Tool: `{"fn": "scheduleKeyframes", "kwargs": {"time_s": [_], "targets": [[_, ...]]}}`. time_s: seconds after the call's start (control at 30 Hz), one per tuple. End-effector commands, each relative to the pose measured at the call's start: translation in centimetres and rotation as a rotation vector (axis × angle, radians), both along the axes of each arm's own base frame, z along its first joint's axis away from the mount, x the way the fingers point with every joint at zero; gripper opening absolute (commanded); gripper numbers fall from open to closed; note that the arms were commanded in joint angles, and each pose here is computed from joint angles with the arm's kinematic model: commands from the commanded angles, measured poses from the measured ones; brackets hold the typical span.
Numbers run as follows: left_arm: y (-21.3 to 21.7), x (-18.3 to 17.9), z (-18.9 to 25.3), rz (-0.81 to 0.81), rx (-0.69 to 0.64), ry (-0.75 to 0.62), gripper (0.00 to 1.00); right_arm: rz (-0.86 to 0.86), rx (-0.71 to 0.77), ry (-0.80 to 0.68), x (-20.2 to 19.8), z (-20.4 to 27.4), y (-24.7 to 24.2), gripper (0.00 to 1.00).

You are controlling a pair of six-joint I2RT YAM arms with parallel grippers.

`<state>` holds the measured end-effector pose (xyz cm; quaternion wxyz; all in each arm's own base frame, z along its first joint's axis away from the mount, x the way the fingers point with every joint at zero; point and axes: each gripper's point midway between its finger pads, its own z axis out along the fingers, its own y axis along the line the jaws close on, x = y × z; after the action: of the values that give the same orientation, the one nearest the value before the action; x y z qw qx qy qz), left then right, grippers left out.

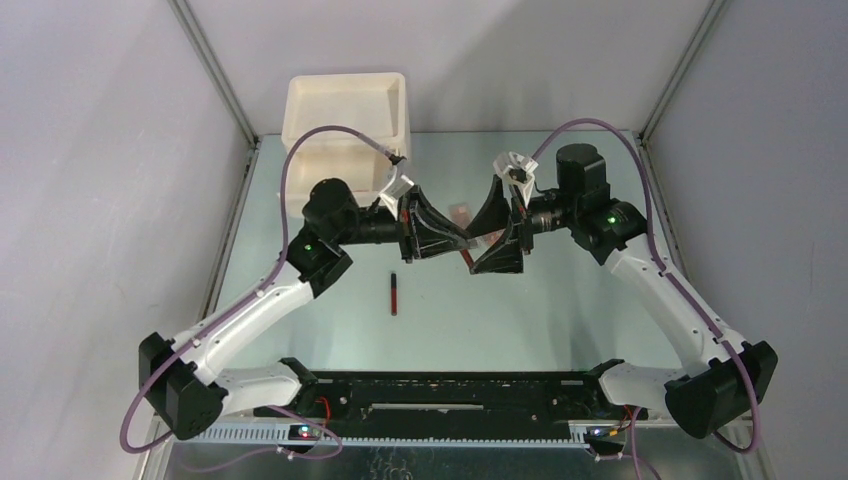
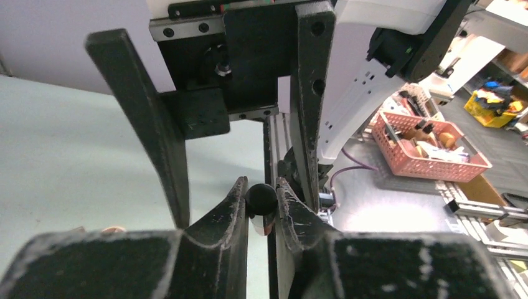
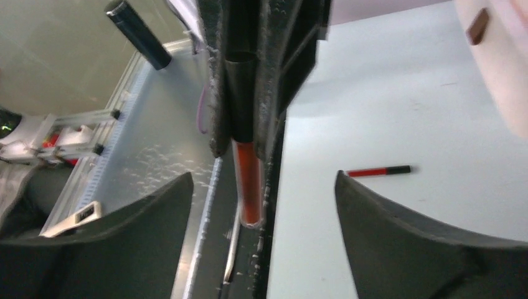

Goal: Organize the makeup
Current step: Place the lipstick in the drawer.

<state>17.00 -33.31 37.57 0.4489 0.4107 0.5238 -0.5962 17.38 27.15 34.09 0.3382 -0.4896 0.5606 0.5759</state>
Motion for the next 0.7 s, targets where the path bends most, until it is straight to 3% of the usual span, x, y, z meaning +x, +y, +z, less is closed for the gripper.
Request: {"fn": "scheduleKeyframes", "kwargs": {"time_s": [0.0,0.13,0.33,0.53,0.67], "targets": [[1.5,-0.7,3.7,0.053,-0.028,-0.163,0.00,-0.078,-0.027,-0.107,0.7,0.3,-0.8,0.99],[3.3,1.0,3.0,0.203,0.077,-0.286,0.00,-0.154,-0.082,-0.137,1.8,-0.8,-1.7,1.00],[8.3,5.9,2.5,0.563,0.291,-0.541,0.00,-0.203,-0.161,-0.125,2.4,-2.8,-3.0,1.00],[14.3,11.3,1.5,0.889,0.596,-0.803,0.00,-0.257,-0.178,-0.134,3.3,-3.3,-4.3,1.00],[17.1,14.7,0.5,1.023,0.831,-0.953,0.00,-0.286,-0.185,-0.150,3.7,-3.7,-4.6,1.00]]}}
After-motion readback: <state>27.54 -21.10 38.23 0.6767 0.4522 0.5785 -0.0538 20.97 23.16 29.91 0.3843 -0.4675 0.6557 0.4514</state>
